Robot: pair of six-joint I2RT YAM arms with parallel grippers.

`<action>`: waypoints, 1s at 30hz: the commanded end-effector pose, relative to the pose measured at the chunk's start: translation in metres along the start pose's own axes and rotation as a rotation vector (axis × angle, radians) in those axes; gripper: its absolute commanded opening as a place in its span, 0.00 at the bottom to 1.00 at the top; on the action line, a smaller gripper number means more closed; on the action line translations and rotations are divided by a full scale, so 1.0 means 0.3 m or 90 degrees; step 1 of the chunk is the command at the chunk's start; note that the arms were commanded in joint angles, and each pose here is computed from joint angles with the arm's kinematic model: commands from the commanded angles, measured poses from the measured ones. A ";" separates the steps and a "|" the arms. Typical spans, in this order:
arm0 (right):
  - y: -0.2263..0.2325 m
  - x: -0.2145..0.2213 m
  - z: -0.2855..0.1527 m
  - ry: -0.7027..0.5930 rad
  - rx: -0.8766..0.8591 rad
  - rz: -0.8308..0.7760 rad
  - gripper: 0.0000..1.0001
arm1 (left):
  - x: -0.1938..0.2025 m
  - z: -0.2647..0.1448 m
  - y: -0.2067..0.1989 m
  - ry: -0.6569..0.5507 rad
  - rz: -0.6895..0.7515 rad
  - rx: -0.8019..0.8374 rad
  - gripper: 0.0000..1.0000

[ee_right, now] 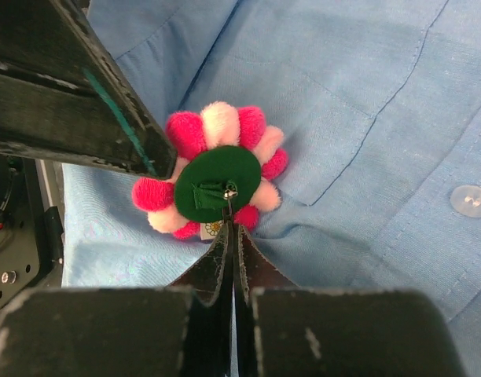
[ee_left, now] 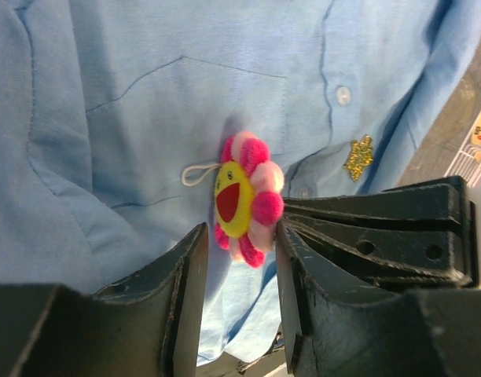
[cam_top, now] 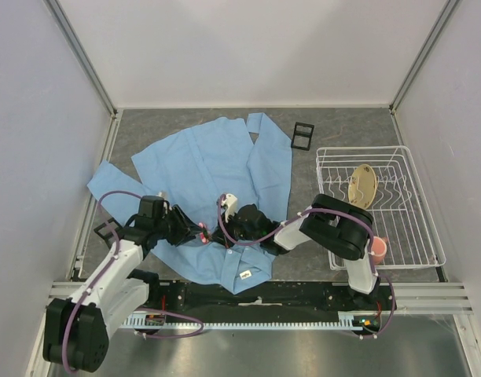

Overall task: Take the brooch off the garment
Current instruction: Remove the brooch from the clothes.

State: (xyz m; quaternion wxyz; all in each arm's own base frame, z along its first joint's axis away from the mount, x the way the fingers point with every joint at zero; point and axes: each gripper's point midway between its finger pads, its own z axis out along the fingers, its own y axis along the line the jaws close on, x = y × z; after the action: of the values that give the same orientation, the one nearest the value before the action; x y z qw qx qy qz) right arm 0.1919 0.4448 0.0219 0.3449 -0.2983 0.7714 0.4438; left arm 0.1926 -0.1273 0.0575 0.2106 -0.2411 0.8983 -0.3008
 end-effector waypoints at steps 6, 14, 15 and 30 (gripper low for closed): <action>0.015 -0.016 0.028 0.007 -0.002 0.029 0.00 | 0.002 0.055 0.010 0.025 0.022 0.004 0.26; 0.038 -0.096 0.064 -0.007 -0.007 0.045 0.00 | 0.040 0.057 0.053 0.025 0.013 0.003 0.02; 0.034 -0.103 0.063 -0.010 -0.004 0.048 0.00 | 0.052 0.059 0.065 0.029 0.010 0.001 0.02; 0.017 -0.146 0.099 0.049 -0.004 0.076 0.01 | 0.053 0.069 0.088 -0.029 0.043 0.046 0.02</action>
State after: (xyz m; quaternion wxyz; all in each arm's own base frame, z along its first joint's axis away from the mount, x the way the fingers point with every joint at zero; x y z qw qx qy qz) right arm 0.2099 0.4585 0.0253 0.2801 -0.2737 0.8128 0.4313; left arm 0.1999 -0.1236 0.0350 0.2766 -0.2225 0.8780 -0.3210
